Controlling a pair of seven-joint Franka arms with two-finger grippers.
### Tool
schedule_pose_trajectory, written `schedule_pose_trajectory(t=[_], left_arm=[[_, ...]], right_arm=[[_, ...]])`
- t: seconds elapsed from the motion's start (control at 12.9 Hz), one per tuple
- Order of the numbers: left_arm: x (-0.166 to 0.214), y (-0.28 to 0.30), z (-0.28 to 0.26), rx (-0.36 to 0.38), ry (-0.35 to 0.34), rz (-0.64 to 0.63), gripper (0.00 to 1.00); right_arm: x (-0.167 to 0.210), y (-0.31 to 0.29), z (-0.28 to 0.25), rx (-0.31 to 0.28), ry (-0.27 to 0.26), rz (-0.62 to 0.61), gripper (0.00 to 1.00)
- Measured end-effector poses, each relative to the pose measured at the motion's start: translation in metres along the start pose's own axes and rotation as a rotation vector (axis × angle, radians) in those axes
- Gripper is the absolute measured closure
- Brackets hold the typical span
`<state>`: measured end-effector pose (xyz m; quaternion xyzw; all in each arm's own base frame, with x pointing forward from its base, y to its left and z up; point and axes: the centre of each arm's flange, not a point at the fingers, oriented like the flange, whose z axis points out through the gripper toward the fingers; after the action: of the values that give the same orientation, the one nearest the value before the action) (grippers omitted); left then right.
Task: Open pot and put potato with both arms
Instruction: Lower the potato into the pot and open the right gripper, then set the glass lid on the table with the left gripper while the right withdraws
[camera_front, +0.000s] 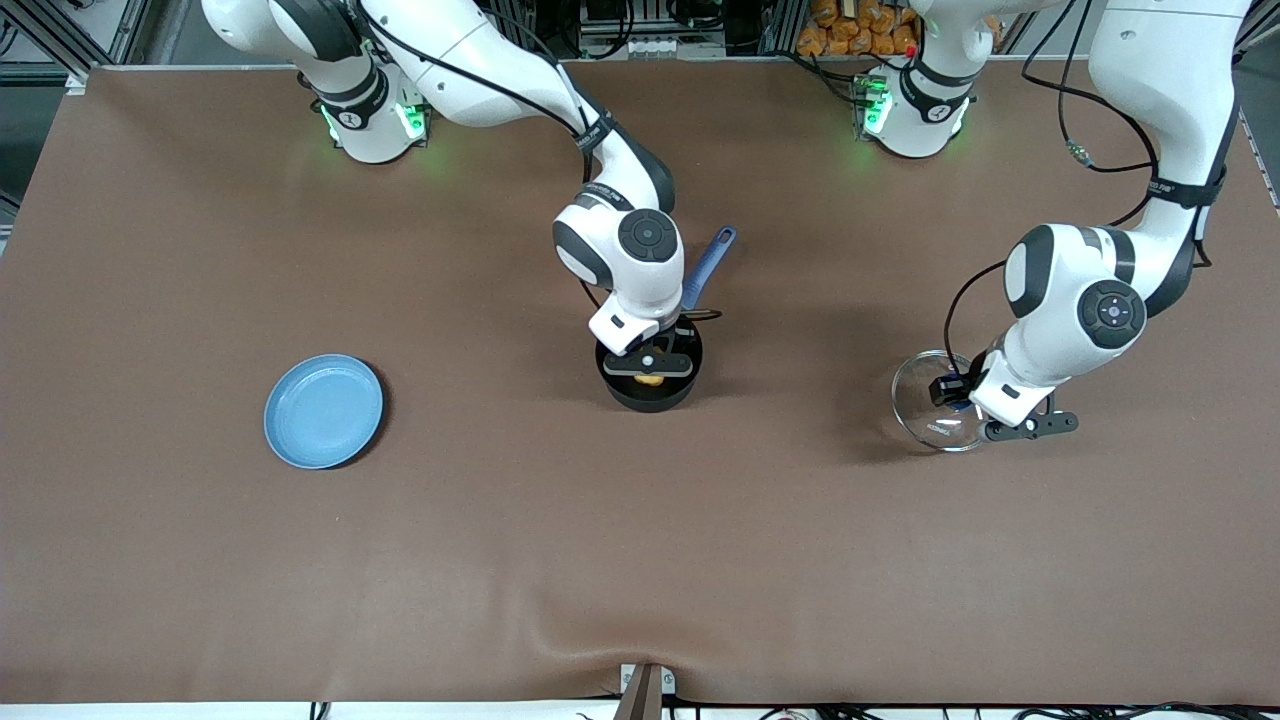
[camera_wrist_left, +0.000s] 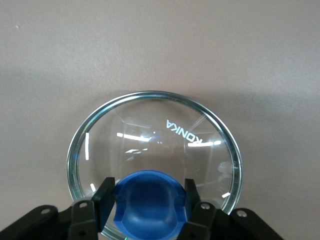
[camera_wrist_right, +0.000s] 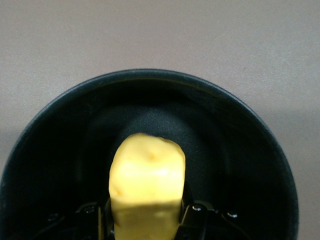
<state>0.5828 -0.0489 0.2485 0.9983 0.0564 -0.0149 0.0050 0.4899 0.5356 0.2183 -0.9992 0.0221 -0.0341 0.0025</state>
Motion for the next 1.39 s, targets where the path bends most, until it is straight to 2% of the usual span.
schedule_pose_trajectory(t=[0.08, 0.31, 0.39, 0.54, 0.7, 0.77, 1.0, 1.08, 1.31, 1.39], left_arm=[[0.0, -0.001, 0.004, -0.001, 0.0, 0.005, 0.39], [0.0, -0.002, 0.013, -0.004, -0.006, 0.012, 0.39], [0.0, -0.002, 0.015, -0.004, -0.007, 0.013, 0.39], [0.0, -0.002, 0.018, -0.005, -0.009, 0.013, 0.39], [0.0, -0.002, 0.021, -0.006, -0.012, 0.013, 0.39], [0.0, -0.003, 0.024, -0.005, -0.014, 0.014, 0.39], [0.0, -0.004, 0.03, -0.004, -0.019, 0.017, 0.39], [0.0, -0.004, 0.029, -0.004, -0.018, 0.017, 0.32], [0.007, -0.004, 0.02, -0.007, 0.006, 0.015, 0.01], [0.012, -0.004, 0.008, -0.01, 0.031, 0.013, 0.0]], right_arm=[[0.001, 0.001, 0.0, -0.001, 0.002, 0.002, 0.47], [0.003, 0.002, 0.0, -0.002, 0.005, 0.006, 0.2], [0.004, 0.002, -0.001, -0.002, 0.005, 0.006, 0.19], [0.004, 0.002, -0.002, 0.0, 0.007, 0.007, 0.2], [0.011, 0.004, -0.007, 0.0, 0.014, 0.014, 0.28], [0.018, 0.008, -0.013, -0.009, 0.01, 0.024, 0.28], [0.04, 0.026, -0.072, -0.037, -0.015, 0.041, 0.28], [0.046, 0.033, -0.105, -0.025, -0.026, 0.047, 0.28], [0.062, 0.083, -0.223, 0.011, -0.078, 0.022, 0.28], [0.068, 0.111, -0.261, 0.008, -0.09, 0.019, 0.28]])
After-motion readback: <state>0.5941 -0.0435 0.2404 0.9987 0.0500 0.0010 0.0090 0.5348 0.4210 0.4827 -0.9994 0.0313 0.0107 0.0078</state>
